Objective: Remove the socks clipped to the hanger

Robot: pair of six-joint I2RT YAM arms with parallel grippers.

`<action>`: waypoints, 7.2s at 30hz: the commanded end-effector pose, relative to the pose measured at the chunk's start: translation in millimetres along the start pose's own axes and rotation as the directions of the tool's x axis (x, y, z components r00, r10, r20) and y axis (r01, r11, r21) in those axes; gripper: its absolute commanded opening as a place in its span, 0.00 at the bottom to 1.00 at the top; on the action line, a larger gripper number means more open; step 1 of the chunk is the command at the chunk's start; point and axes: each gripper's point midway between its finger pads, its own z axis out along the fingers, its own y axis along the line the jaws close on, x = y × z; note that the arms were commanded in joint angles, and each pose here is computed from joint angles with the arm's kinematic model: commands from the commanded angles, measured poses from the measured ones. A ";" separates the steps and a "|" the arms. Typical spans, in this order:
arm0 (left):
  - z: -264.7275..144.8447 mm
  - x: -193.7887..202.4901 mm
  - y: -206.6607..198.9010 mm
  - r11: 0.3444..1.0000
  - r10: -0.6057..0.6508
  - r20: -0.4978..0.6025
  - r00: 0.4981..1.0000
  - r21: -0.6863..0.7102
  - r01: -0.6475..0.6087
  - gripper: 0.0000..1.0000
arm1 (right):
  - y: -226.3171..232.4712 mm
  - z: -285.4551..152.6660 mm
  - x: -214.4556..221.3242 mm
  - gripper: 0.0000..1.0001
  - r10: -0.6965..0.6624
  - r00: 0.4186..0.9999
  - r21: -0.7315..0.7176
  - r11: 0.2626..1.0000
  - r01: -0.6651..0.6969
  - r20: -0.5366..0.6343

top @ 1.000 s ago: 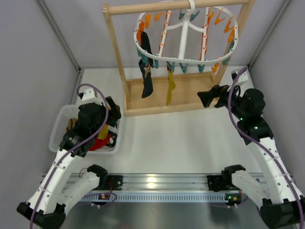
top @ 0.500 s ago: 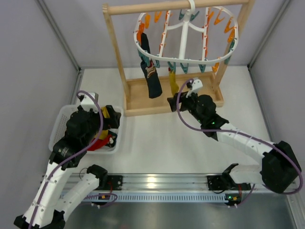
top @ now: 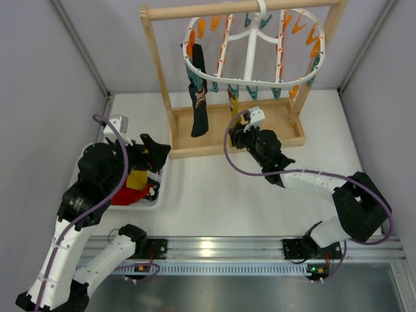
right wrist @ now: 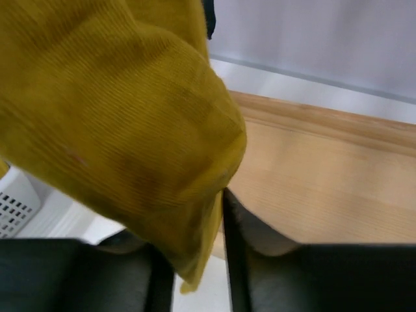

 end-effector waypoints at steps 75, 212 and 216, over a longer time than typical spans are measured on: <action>186.5 -92.8 -196.0 0.993 0.108 0.188 0.976 0.019 -0.113 0.34 | 43.7 -124.5 -50.8 0.00 0.065 0.982 -0.078 0.996 -0.052 0.176; 61.2 -120.3 -75.1 0.923 -0.266 0.168 0.949 0.327 0.201 0.99 | 84.6 -48.7 -44.9 0.00 0.124 0.978 -0.235 0.968 -0.083 0.167; 81.1 -136.1 -108.7 0.888 -0.257 0.150 0.955 0.425 0.173 0.99 | 85.7 -64.0 -38.9 0.00 0.162 0.975 -0.263 0.957 -0.119 0.151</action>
